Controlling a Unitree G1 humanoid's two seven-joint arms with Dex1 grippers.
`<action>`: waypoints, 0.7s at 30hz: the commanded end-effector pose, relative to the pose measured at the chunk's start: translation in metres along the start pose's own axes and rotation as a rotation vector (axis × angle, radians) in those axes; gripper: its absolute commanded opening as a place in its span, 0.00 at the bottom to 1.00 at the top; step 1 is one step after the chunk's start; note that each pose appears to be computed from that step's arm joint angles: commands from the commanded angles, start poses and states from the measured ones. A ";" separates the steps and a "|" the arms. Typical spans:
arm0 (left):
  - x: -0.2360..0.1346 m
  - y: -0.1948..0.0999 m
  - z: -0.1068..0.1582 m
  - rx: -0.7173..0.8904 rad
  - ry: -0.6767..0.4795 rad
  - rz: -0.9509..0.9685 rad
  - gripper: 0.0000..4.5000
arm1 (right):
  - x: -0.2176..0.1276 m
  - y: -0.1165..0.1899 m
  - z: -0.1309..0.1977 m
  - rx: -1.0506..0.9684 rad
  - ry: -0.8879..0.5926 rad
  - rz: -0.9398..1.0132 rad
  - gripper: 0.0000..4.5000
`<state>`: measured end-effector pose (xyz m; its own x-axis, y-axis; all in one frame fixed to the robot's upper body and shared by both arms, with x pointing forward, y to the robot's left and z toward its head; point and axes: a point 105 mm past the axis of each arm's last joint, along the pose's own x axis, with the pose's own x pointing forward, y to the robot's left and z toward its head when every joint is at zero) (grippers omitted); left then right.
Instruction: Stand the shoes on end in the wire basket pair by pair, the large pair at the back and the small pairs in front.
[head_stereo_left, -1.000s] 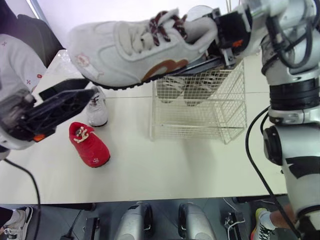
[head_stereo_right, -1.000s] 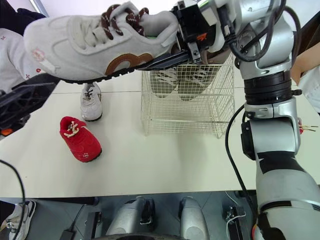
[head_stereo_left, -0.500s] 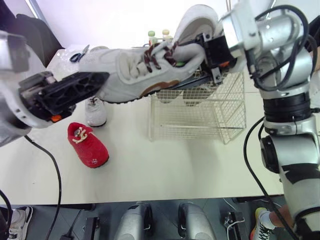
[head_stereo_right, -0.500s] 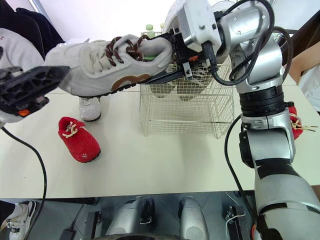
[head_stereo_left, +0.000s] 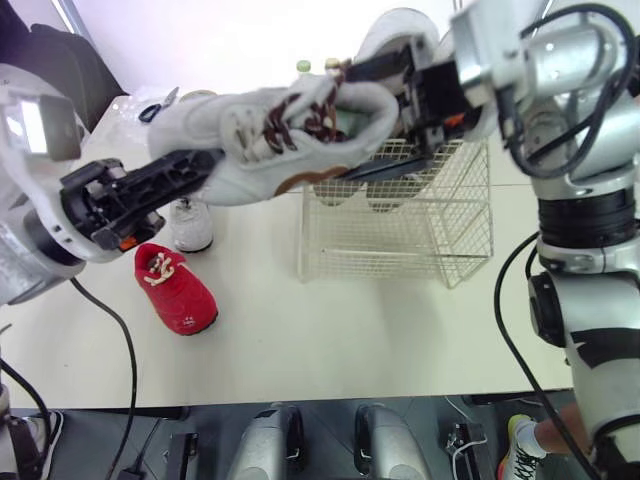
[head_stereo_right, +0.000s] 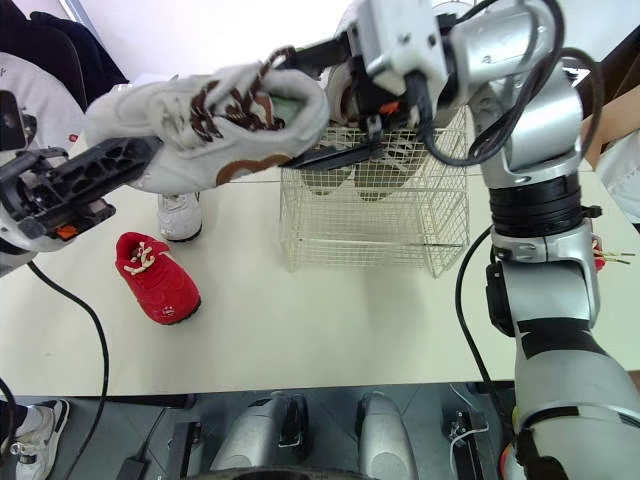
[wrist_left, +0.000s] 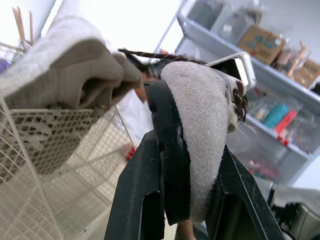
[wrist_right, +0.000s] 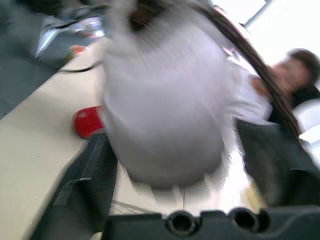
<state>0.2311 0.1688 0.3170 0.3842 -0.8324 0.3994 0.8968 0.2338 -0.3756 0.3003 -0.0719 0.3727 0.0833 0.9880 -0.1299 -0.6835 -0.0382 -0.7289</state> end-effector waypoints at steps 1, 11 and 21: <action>-0.007 -0.016 0.017 0.079 -0.149 -0.016 0.09 | -0.053 -0.030 0.015 0.178 -0.129 -0.309 0.99; 0.001 -0.018 0.025 0.022 -0.440 -0.070 0.09 | -0.015 0.020 0.007 0.902 -0.676 -0.381 0.99; 0.023 -0.012 0.014 -0.015 -0.435 -0.142 0.09 | 0.029 0.029 0.030 1.066 -0.823 -0.338 0.99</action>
<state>0.2383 0.1541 0.3340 0.3599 -0.5745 0.7351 0.9265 0.1270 -0.3542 0.2678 -0.0361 0.3574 0.1780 0.7728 0.6091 -0.9585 -0.0039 0.2851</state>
